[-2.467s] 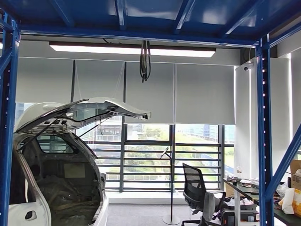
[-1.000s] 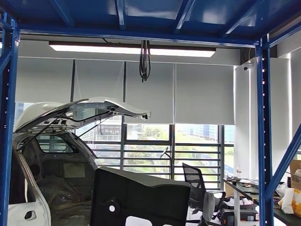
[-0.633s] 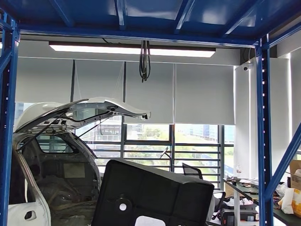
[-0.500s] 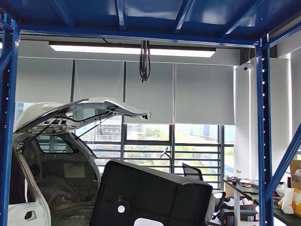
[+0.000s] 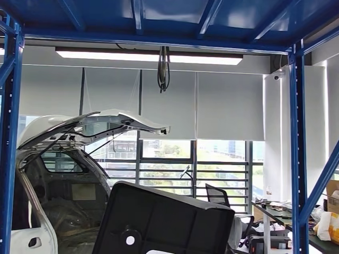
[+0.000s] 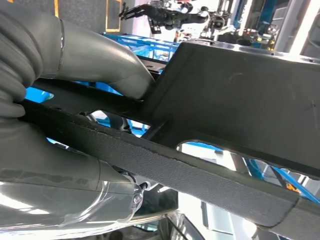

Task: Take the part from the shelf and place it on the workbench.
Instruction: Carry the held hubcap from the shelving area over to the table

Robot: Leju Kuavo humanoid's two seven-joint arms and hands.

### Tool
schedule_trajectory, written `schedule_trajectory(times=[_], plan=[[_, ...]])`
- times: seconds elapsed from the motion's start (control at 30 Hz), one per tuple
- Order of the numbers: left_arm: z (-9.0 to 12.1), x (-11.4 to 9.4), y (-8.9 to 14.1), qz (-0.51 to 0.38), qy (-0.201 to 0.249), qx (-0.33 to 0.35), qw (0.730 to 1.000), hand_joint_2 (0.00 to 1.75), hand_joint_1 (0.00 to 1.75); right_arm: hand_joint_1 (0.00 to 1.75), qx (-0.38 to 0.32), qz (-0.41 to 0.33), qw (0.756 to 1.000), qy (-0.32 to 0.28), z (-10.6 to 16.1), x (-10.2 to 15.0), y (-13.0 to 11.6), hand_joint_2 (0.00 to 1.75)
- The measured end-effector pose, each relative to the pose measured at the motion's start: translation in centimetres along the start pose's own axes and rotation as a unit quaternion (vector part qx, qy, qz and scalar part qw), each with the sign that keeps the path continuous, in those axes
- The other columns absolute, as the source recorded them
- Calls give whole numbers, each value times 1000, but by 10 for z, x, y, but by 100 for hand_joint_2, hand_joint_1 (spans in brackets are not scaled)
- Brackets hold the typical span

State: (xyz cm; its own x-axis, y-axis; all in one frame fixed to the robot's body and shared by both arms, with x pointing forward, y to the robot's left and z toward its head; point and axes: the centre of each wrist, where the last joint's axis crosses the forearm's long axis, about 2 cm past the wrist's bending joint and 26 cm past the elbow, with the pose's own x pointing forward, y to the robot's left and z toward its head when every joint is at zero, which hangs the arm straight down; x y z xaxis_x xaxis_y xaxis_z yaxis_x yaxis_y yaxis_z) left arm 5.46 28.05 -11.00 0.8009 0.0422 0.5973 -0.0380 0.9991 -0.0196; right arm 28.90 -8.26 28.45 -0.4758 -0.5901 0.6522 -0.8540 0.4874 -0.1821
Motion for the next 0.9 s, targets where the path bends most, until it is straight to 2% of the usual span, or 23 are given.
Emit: schedule_trajectory(times=[0.4,0.77,0.9], plan=[[6,-10,25,-15,68,22,997,0,0,175,-3,-1,1000,0,3,-3,2,175],[8,-12,31,-24,70,27,997,0,0,175,-6,-6,1000,12,14,-8,9,175],[7,-10,34,-24,64,27,997,0,0,175,4,-15,1000,14,8,-12,13,175]])
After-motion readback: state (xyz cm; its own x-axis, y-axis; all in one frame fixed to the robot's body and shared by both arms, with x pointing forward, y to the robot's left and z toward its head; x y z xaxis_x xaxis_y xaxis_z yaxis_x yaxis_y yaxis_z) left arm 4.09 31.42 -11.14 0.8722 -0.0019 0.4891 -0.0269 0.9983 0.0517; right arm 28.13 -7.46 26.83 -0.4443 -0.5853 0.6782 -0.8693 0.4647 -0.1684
